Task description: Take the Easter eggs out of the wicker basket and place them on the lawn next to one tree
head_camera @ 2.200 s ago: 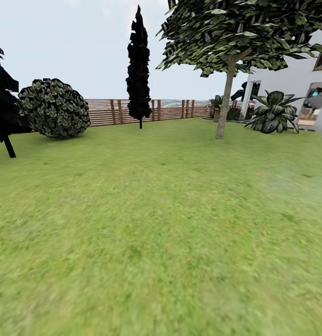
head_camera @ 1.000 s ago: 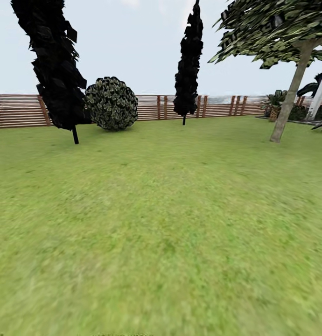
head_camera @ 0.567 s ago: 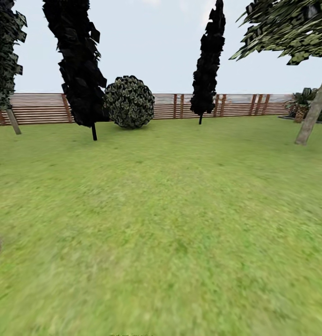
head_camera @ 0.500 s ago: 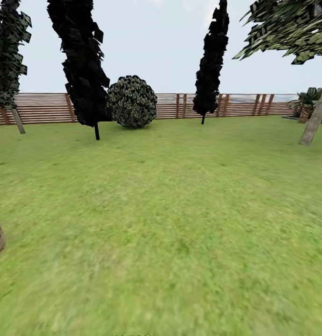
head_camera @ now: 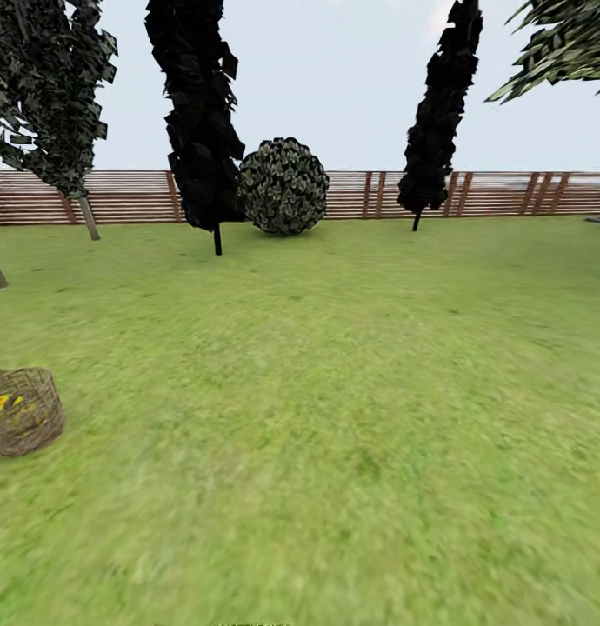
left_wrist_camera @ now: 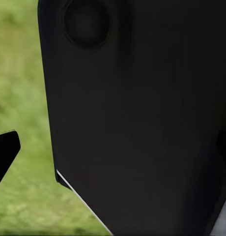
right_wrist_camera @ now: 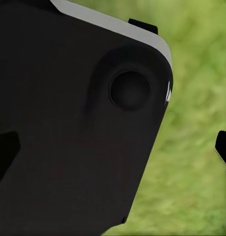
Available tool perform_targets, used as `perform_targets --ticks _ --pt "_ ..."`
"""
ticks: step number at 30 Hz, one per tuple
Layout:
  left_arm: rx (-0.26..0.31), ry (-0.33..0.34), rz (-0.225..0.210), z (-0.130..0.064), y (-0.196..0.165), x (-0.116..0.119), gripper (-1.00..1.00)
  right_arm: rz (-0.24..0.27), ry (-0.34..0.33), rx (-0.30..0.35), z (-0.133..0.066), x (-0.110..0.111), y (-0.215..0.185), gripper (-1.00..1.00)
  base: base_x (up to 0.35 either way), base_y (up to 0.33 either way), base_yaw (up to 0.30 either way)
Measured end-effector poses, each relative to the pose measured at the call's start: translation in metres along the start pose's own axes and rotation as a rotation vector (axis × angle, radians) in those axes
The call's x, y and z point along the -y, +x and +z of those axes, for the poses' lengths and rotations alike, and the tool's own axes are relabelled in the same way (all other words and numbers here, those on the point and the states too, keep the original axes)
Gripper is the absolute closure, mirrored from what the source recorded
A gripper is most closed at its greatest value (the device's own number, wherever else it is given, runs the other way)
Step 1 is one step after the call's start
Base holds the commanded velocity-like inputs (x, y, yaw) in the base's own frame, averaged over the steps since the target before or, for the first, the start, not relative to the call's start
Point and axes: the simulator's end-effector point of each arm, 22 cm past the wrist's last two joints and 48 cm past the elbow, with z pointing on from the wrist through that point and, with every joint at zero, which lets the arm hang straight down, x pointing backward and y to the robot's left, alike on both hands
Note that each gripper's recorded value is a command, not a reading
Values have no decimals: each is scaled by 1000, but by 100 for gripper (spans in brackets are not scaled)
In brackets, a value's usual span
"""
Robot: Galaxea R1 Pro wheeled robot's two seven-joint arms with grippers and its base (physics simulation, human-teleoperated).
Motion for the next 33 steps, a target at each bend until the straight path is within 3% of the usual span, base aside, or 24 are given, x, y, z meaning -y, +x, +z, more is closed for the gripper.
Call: perform_targets --ticks 33 --pt "-20 0 -1 0 8 0 -100 -3 -6 -21 1 -2 8 -100 0 0 262"
